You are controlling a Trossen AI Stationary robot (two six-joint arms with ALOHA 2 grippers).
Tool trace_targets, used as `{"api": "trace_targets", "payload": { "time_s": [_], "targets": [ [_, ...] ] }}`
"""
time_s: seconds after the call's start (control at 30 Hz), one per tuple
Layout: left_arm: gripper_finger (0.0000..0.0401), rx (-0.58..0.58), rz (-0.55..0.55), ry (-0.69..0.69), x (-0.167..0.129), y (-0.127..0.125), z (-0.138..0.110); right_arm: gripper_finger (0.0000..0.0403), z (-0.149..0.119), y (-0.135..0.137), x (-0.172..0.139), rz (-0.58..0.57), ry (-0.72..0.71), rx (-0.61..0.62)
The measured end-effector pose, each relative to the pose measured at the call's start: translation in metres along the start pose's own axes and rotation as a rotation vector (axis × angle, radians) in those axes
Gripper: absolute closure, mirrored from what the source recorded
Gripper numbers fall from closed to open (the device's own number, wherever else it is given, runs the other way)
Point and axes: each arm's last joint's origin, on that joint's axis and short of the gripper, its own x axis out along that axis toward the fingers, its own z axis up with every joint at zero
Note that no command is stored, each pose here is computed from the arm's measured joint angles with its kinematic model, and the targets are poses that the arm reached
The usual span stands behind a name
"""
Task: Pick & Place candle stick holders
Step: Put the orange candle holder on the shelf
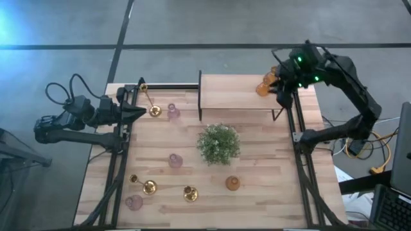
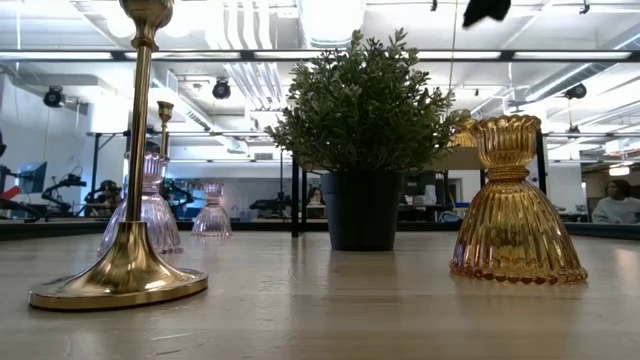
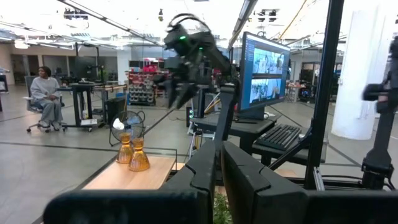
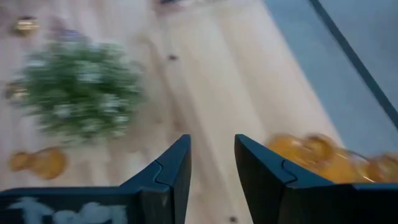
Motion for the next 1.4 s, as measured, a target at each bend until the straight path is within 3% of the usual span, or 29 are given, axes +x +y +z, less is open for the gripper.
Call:
{"api": "trace_targets", "payload": {
  "time_s": [0.3,0.8,0.93,1.13,1.4],
  "targets": [
    [0.0371,0.0,0.0,0.0,0.0,0.0,0.0,0.0301,0.006,0.064,-0.002,0.233,-0.066,-0.149],
    [0.0371,0.0,0.0,0.0,0.0,0.0,0.0,0.0333,-0.005,0.166,0.031,0.486,0.185,-0.306],
    [0.0371,0.0,0.0,0.0,0.0,0.0,0.0,0.034,-0.019,0.19,0.036,0.487,0.261,-0.314],
    [0.0371,0.0,0.0,0.0,0.0,0.0,0.0,0.0344,-0.055,0.22,0.042,0.376,0.355,-0.301],
    [0.0371,0.0,0.0,0.001,0.0,0.0,0.0,0.0343,-0.105,0.246,0.055,0.186,0.329,-0.244]
  ]
}}
